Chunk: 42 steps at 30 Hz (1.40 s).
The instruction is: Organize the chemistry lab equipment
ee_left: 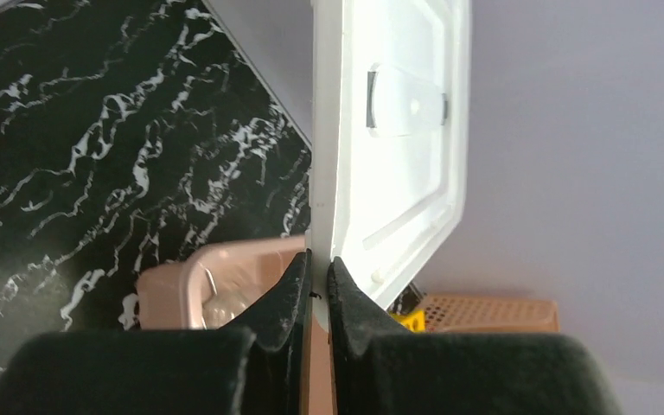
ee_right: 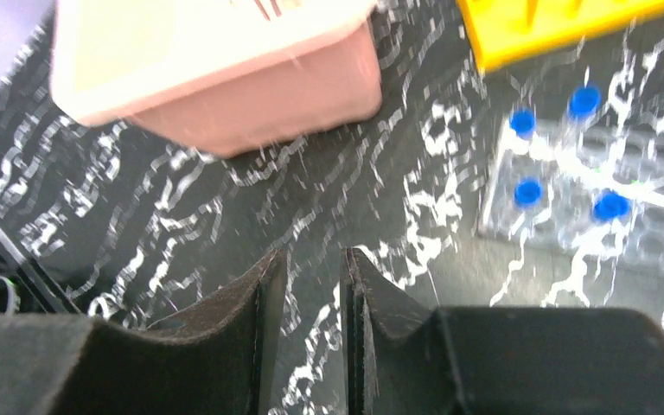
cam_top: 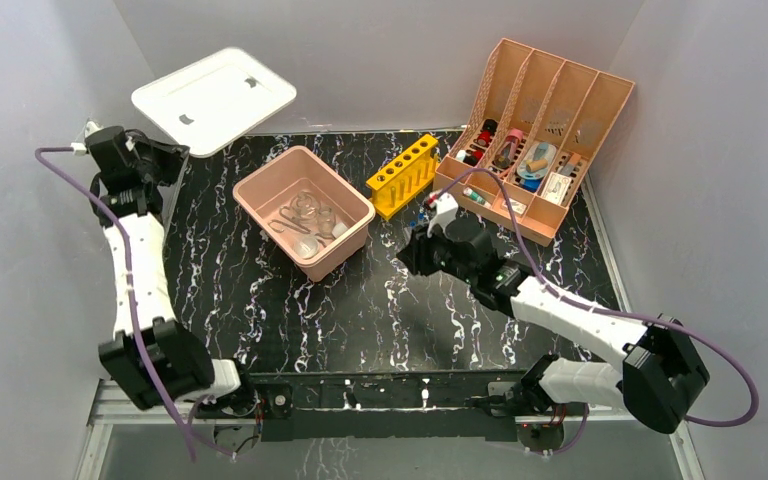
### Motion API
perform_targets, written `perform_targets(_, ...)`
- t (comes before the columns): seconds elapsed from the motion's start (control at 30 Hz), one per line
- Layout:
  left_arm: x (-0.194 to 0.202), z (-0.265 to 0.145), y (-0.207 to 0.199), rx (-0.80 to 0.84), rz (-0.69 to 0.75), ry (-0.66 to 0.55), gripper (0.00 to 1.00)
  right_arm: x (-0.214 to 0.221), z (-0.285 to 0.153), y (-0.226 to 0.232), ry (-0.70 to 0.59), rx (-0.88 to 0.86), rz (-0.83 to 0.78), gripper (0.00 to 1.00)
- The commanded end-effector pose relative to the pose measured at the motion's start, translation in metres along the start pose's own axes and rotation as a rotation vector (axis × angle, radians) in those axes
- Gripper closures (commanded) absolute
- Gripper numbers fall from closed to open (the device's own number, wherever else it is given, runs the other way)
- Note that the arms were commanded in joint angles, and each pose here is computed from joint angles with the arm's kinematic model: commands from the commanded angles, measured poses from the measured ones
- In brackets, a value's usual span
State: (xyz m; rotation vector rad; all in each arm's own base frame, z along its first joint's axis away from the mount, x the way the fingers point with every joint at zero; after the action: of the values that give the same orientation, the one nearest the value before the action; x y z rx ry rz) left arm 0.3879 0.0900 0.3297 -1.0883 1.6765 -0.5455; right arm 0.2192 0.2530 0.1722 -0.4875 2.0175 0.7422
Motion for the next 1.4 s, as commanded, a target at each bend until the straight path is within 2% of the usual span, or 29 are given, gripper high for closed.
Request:
perform_targets(0.0, 0.013, -0.057, -0.040, 0.207, -0.003, 0.024, 1.00, -0.083, -0.003, 0.030, -0.212, -0.083, -0.052, 0.61)
perform_targets(0.07, 0.027, -0.069, -0.037, 0.217, -0.010, 0.065, 1.00, -0.101, -0.001, 0.044, -0.240, -0.162, -0.058, 0.58)
perform_targets(0.23, 0.063, -0.090, -0.026, 0.241, -0.033, 0.156, 1.00, -0.136, 0.007, 0.073, -0.270, -0.332, -0.051, 0.37)
perform_targets(0.33, 0.076, -0.107, -0.023, 0.251, -0.012, 0.181, 1.00, -0.163, 0.003, 0.070, -0.313, -0.419, -0.010, 0.26)
perform_targets(0.47, 0.096, -0.125, -0.022, 0.277, -0.004, 0.232, 1.00, -0.198, -0.003, 0.046, -0.371, -0.475, 0.051, 0.18)
perform_targets(0.63, 0.118, -0.134, -0.013, 0.283, -0.020, 0.300, 1.00, -0.217, 0.002, 0.040, -0.395, -0.513, 0.061, 0.13)
perform_targets(0.77, 0.123, -0.140, -0.011, 0.294, -0.024, 0.312, 1.00, -0.217, 0.017, 0.028, -0.374, -0.440, 0.070, 0.12)
perform_targets(1.1, 0.132, -0.152, -0.013, 0.318, -0.022, 0.339, 1.00, -0.231, 0.017, -0.003, -0.388, -0.363, 0.097, 0.09)
perform_targets(1.37, 0.138, -0.158, -0.015, 0.346, -0.014, 0.369, 1.00, -0.236, 0.022, -0.006, -0.380, -0.451, 0.151, 0.10)
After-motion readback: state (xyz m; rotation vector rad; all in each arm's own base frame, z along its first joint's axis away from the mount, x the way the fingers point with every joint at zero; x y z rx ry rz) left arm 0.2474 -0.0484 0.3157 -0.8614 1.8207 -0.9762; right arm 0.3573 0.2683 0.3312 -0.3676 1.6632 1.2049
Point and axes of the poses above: each gripper's point midway between its finger pads, its own z axis out along the fingers, its own y axis along the line the jaws close on, x = y × z, the point moved 4 cm from there along -z, back along the fingers, and after that the axes turned 2 degrees about -z, right-handed, at the moved point
